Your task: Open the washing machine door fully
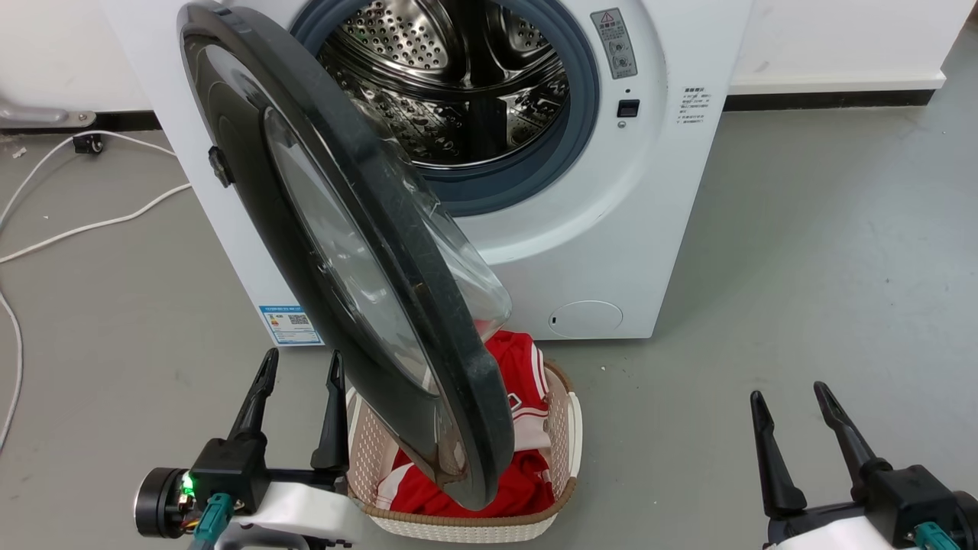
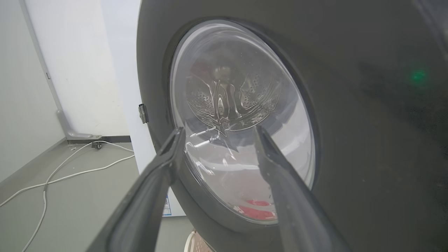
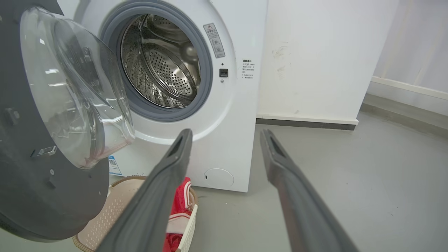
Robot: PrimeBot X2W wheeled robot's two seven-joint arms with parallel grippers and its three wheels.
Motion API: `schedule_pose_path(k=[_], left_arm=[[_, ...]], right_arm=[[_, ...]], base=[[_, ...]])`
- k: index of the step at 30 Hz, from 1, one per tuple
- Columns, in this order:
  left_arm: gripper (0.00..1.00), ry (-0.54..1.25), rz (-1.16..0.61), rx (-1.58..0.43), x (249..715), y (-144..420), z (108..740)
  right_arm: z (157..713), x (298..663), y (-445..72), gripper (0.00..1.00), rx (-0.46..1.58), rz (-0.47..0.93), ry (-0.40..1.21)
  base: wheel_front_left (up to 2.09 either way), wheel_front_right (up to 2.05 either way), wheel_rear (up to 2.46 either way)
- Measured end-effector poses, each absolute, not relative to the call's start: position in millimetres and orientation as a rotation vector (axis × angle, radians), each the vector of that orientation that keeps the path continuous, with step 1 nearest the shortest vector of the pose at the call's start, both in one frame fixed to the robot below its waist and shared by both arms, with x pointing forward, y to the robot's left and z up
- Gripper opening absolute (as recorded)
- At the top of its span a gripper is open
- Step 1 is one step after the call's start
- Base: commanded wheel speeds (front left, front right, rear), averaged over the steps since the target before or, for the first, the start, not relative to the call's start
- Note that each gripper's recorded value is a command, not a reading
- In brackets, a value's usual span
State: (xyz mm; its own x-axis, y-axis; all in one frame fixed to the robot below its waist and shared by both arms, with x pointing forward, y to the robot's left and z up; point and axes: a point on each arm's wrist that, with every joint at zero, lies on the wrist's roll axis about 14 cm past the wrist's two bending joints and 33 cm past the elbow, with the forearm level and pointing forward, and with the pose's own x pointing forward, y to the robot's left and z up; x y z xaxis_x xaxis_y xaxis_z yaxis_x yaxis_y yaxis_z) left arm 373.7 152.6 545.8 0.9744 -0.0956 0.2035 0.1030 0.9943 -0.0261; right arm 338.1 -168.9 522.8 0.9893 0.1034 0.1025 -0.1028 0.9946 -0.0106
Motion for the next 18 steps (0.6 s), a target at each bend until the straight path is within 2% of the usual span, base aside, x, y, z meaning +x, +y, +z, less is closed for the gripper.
schedule_pose_path(k=[3,4,5,6,7,18], left_arm=[[1.00,-0.202,-0.104,-0.036,373.6,151.9,545.3],[0.85,-0.201,-0.106,-0.036,373.5,151.6,544.9],[0.40,-0.199,-0.109,-0.037,373.5,150.9,544.3],[0.05,-0.196,-0.112,-0.037,373.4,150.5,543.4],[0.00,-0.193,-0.114,-0.037,373.5,149.9,542.3],[0.00,-0.198,-0.108,-0.073,374.6,151.6,544.3]], right_arm=[[523.1,338.8,-169.7,1.00,0.001,0.101,-0.107],[522.5,338.9,-169.8,1.00,0.001,0.100,-0.105],[522.5,339.0,-170.2,1.00,0.001,0.099,-0.105],[522.5,339.5,-170.3,1.00,0.001,0.099,-0.105],[522.3,339.9,-170.4,1.00,0.001,0.099,-0.104],[520.9,341.7,-172.8,1.00,0.018,0.091,-0.100]], base=[[0.00,0.00,0.00],[0.00,0.00,0.00],[0.00,0.00,0.00],[0.00,0.00,0.00],[0.00,0.00,0.00],[0.00,0.00,0.00]])
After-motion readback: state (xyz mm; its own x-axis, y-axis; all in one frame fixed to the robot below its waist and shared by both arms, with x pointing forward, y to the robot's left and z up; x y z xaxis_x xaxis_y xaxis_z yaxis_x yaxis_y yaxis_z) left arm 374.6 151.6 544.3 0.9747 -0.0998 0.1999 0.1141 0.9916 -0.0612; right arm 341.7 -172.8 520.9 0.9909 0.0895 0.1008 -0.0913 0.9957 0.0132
